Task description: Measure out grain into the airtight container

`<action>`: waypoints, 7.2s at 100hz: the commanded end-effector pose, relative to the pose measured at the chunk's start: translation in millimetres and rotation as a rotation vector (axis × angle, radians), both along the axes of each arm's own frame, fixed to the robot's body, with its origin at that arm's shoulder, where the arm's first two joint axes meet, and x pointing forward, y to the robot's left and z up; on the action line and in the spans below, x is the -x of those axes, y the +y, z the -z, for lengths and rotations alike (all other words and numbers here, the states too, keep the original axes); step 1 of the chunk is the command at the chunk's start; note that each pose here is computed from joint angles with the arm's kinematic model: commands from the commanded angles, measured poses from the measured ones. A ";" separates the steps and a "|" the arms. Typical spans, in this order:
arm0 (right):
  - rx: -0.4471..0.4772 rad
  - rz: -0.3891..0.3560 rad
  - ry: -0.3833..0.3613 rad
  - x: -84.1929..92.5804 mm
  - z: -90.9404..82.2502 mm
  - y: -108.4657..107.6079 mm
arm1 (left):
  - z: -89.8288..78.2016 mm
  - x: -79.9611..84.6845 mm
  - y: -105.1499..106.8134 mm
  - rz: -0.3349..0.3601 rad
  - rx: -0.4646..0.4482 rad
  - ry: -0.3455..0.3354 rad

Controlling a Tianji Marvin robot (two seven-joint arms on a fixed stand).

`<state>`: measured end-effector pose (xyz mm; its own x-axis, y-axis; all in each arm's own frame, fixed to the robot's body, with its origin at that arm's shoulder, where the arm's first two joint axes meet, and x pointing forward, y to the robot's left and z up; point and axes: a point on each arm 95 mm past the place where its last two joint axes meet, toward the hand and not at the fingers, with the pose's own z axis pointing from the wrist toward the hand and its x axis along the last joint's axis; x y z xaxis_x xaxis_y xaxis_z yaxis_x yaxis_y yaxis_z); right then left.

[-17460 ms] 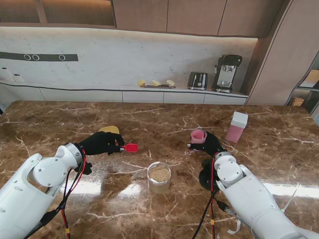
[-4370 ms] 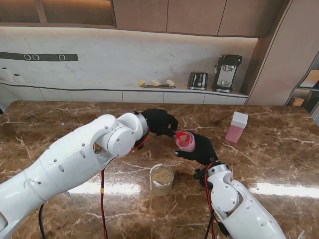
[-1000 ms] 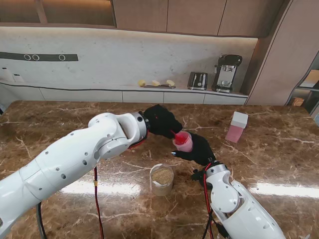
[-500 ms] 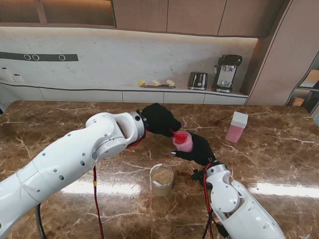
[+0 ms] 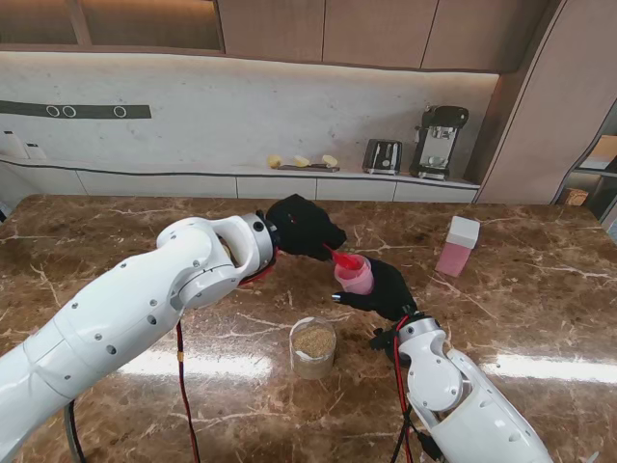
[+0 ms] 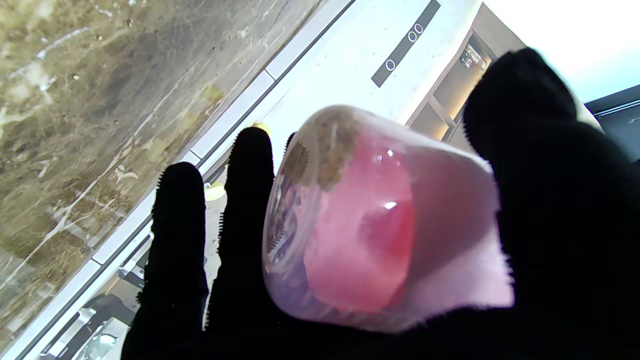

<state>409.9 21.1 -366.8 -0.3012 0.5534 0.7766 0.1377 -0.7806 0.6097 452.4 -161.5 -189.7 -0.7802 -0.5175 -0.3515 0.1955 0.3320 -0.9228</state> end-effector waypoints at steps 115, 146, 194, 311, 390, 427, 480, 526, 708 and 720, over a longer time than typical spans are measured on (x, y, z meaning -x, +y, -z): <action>-0.050 0.039 -0.031 -0.8 4.5 -13.7 | 13.4 32.9 47.7 -0.193 0.088 0.257; -0.044 0.040 -0.031 -1.4 5.6 -14.2 | 33.7 42.1 39.3 -0.165 -0.030 0.286; -0.047 0.036 -0.027 -1.9 6.5 -12.9 | 54.4 49.1 34.3 -0.170 -0.111 0.336; -0.052 0.029 -0.028 -2.0 8.3 -12.8 | 78.6 42.9 23.3 -0.209 -0.192 0.377; -0.053 0.026 -0.022 -3.8 11.4 -12.3 | 88.6 43.6 18.2 -0.215 -0.207 0.444; -0.052 0.026 -0.019 -4.5 13.0 -12.2 | 93.8 43.6 19.2 -0.260 -0.167 0.536; -0.053 0.028 -0.018 -5.4 14.0 -12.3 | 96.8 43.2 19.9 -0.268 -0.165 0.558; -0.051 0.028 -0.014 -5.8 14.6 -12.0 | 97.5 42.6 21.1 -0.309 -0.094 0.636; -0.048 0.024 -0.007 -6.3 16.2 -10.4 | 98.7 37.4 41.3 -0.470 0.087 0.897; -0.047 0.022 -0.007 -6.4 16.3 -10.2 | 100.2 37.7 43.6 -0.484 0.105 0.917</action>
<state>418.2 9.2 -378.4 -0.3078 0.5246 0.7937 0.0992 -0.8120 0.5752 416.2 -120.8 -284.6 -0.4465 -0.8322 0.3288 -0.7117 0.1076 -0.6942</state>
